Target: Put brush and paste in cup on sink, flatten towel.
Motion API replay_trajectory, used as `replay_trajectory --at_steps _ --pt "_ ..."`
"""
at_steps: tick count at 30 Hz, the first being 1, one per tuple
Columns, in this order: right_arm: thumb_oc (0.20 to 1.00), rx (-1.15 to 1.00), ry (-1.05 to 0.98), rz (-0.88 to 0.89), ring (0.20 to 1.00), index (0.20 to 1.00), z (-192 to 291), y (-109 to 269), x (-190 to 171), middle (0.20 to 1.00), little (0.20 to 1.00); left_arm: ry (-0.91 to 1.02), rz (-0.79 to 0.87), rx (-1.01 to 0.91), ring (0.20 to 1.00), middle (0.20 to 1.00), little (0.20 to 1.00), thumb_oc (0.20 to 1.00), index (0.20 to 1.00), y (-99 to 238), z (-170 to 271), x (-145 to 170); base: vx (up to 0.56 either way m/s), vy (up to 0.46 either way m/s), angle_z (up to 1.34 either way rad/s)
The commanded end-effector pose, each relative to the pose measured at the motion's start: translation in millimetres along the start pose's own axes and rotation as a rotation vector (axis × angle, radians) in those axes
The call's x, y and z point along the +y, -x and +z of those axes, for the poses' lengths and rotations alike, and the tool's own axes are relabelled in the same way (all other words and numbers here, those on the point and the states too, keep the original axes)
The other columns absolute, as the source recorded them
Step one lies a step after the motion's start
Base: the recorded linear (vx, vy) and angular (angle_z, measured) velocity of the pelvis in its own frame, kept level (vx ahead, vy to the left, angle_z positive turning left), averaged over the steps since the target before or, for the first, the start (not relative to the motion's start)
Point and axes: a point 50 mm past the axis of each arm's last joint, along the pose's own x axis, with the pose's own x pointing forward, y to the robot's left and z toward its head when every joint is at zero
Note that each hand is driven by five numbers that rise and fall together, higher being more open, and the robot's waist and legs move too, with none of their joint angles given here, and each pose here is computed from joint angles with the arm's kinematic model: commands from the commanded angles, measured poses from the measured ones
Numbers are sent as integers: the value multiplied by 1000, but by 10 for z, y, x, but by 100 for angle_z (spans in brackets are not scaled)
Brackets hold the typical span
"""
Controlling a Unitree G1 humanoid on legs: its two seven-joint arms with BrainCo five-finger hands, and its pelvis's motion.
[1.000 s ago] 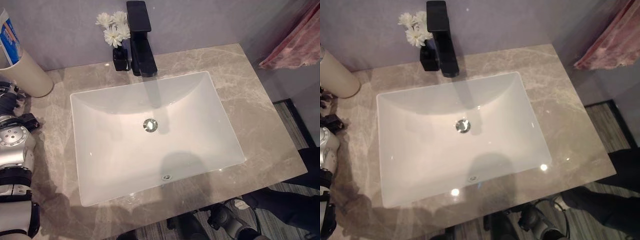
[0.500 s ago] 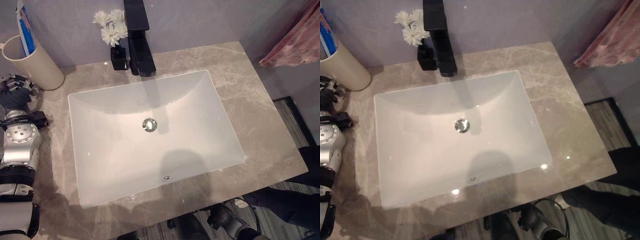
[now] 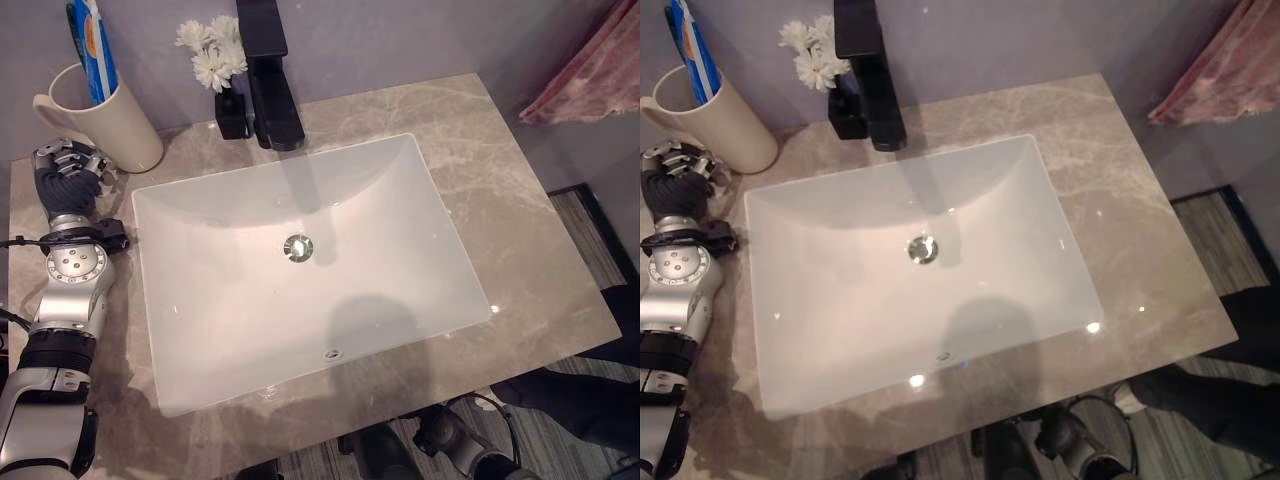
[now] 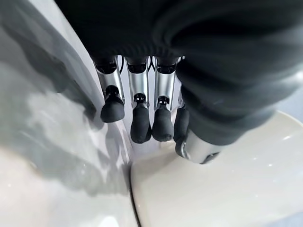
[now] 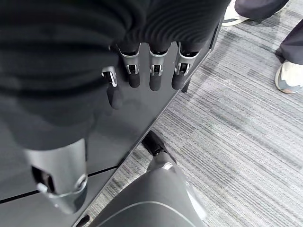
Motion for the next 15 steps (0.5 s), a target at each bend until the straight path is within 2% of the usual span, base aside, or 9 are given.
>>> replay_trajectory --at_steps 1,9,15 --pt "1000 -79 11 -55 1000 1000 190 -72 -153 1000 1000 -16 -62 -86 200 200 200 200 200 -15 125 -184 0 0 0" --pt "1000 -66 9 -54 1000 1000 157 -66 -130 1000 1000 -25 -50 -83 200 200 200 200 200 3 108 -235 0 0 0" --pt "1000 -55 4 -51 1000 1000 125 -50 -100 1000 1000 -39 18 -47 200 200 200 200 200 43 12 -202 0 0 0"
